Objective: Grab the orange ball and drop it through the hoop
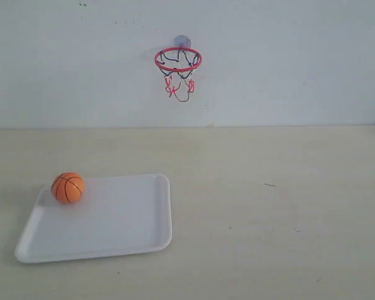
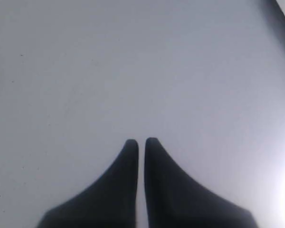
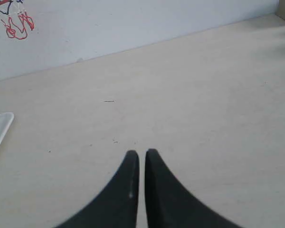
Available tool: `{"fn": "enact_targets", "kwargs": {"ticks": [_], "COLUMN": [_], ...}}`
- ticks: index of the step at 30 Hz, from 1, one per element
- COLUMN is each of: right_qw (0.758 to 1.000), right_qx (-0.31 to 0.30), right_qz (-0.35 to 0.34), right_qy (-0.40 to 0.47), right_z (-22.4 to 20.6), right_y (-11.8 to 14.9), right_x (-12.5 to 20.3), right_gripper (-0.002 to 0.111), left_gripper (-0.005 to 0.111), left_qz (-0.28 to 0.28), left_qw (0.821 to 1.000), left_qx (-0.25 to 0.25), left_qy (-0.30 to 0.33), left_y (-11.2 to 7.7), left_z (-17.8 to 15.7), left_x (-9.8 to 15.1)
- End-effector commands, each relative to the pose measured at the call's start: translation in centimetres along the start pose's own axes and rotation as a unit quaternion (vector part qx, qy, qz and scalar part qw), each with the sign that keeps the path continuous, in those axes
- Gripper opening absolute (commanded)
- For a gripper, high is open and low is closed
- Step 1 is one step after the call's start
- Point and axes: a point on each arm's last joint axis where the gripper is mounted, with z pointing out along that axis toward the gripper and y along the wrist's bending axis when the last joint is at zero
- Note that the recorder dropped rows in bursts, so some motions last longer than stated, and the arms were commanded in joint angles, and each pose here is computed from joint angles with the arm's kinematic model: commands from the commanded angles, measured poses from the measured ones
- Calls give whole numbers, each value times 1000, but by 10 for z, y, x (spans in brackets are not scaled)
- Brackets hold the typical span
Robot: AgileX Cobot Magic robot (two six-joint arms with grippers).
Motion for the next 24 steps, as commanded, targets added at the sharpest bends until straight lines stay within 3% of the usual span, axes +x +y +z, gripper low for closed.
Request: {"fn": "enact_targets", "kwargs": {"ticks": [1, 5, 7, 9, 10, 11, 13, 16, 17, 19, 21, 24], "right_qw": [1000, 1000, 1000, 1000, 1000, 1000, 1000, 1000, 1000, 1000, 1000, 1000], "right_qx": [-2, -2, -2, -2, -2, -2, -2, -2, -2, -2, -2, -2], "right_qz": [0, 0, 0, 0, 0, 0, 0, 0, 0, 0, 0, 0], "right_qy": [-4, -4, -4, -4, -4, -4, -4, -4, -4, -4, -4, -4], "right_z": [0, 0, 0, 0, 0, 0, 0, 0, 0, 0, 0, 0], "right_y": [0, 0, 0, 0, 0, 0, 0, 0, 0, 0, 0, 0], "right_x": [-1, -1, -1, -1, -1, -1, -1, -1, -1, -1, -1, -1], "right_gripper": [4, 4, 4, 4, 4, 4, 4, 4, 4, 4, 4, 4], "left_gripper": [4, 4, 4, 4, 4, 4, 4, 4, 4, 4, 4, 4], "left_qz": [-9, -10, -64, -100, -83, -64, -90, -74, -81, -35, -79, -105], "left_qw": [1000, 998, 991, 974, 962, 958, 937, 903, 884, 834, 807, 792], "left_qx": [10, -41, -109, -195, -242, -253, -292, -292, -278, -230, -227, -206], "left_qy": [16, 49, 54, 65, 96, 115, 169, 307, 368, 500, 540, 566], "left_y": [-2, 8, 20, 31, 35, 36, 45, 77, 89, 118, 147, 159], "left_z": [-1, -2, -3, 1, 13, 22, 58, 115, 132, 155, 166, 170], "left_x": [3, 9, 12, 9, 4, 0, -3, 22, 37, 70, 97, 114]}}
